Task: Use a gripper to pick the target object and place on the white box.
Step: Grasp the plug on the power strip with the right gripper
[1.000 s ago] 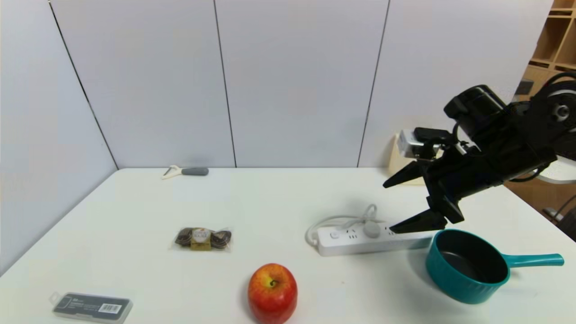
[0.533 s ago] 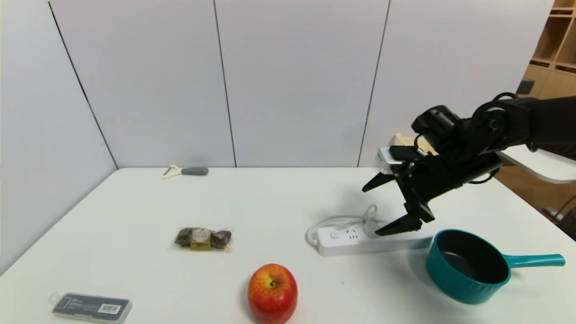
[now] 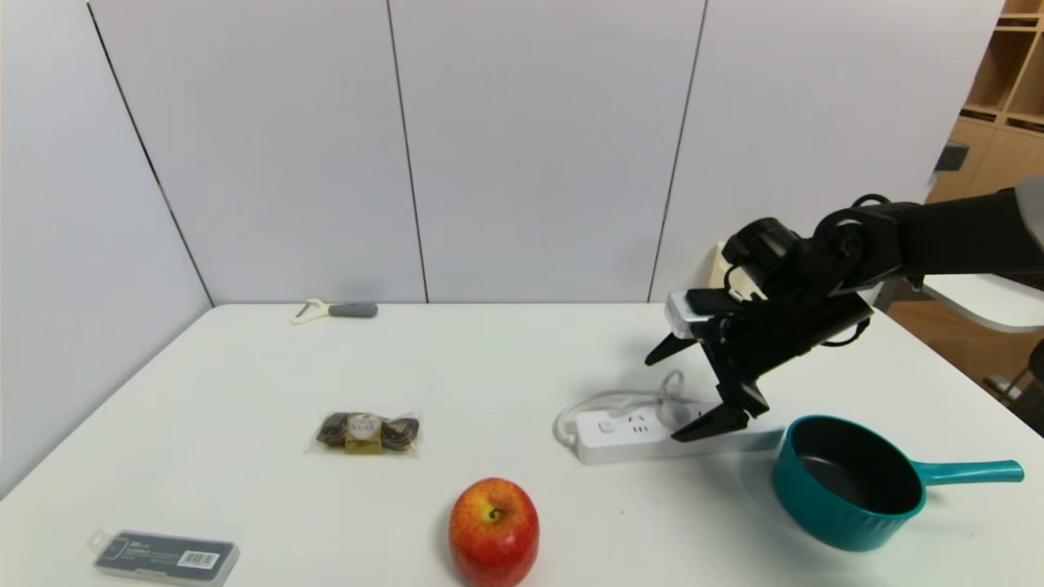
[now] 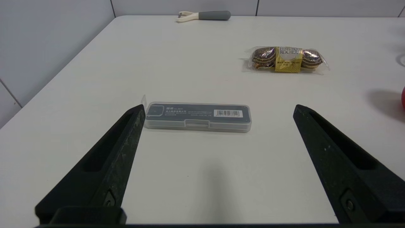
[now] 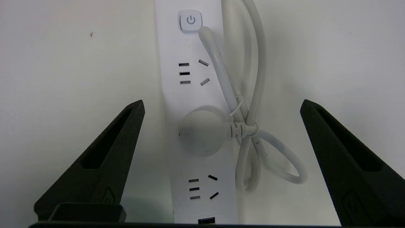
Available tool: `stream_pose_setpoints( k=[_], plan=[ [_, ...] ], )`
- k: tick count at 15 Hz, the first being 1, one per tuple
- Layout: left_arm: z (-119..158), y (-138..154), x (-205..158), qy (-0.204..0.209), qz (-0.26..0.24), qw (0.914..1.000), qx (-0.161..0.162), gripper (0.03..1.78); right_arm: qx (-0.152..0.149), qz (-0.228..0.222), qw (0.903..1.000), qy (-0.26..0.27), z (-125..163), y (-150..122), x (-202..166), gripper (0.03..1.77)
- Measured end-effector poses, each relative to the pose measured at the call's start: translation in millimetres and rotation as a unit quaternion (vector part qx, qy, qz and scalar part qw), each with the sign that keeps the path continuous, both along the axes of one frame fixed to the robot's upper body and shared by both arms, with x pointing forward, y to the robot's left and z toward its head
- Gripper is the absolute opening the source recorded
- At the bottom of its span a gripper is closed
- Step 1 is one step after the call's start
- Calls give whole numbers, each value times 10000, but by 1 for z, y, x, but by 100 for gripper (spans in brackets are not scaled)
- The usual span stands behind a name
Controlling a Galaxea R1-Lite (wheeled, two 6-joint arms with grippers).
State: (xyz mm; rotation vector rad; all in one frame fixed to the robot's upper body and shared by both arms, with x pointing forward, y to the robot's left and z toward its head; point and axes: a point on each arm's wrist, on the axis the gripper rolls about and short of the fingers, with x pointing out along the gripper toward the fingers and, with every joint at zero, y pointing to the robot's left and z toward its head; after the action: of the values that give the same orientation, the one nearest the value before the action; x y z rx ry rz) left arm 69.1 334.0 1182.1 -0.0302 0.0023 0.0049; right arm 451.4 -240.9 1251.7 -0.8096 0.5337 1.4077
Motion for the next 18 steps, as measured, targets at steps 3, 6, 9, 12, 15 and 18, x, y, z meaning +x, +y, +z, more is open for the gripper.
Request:
stream_pose_setpoints(
  k=[3,6,9,12,15,18],
  plan=[
    [0,0,0,0,0,10000,0,169,-57,89,9999,24,-9,1,4,170],
    [0,0,0,0,-3,10000,0,169,-108,207,9997,0,-16,2,8,170],
    [0,0,0,0,0,10000,2,169,-396,167,9990,-73,-19,3,10,170],
    [0,0,0,0,2,10000,0,169,-434,181,9989,-62,-18,5,10,170],
    [0,0,0,0,2,10000,0,169,-487,238,9984,160,-17,8,5,170],
    [0,0,0,0,-1,10000,0,169,-498,325,9979,250,-17,17,2,170]
  ],
)
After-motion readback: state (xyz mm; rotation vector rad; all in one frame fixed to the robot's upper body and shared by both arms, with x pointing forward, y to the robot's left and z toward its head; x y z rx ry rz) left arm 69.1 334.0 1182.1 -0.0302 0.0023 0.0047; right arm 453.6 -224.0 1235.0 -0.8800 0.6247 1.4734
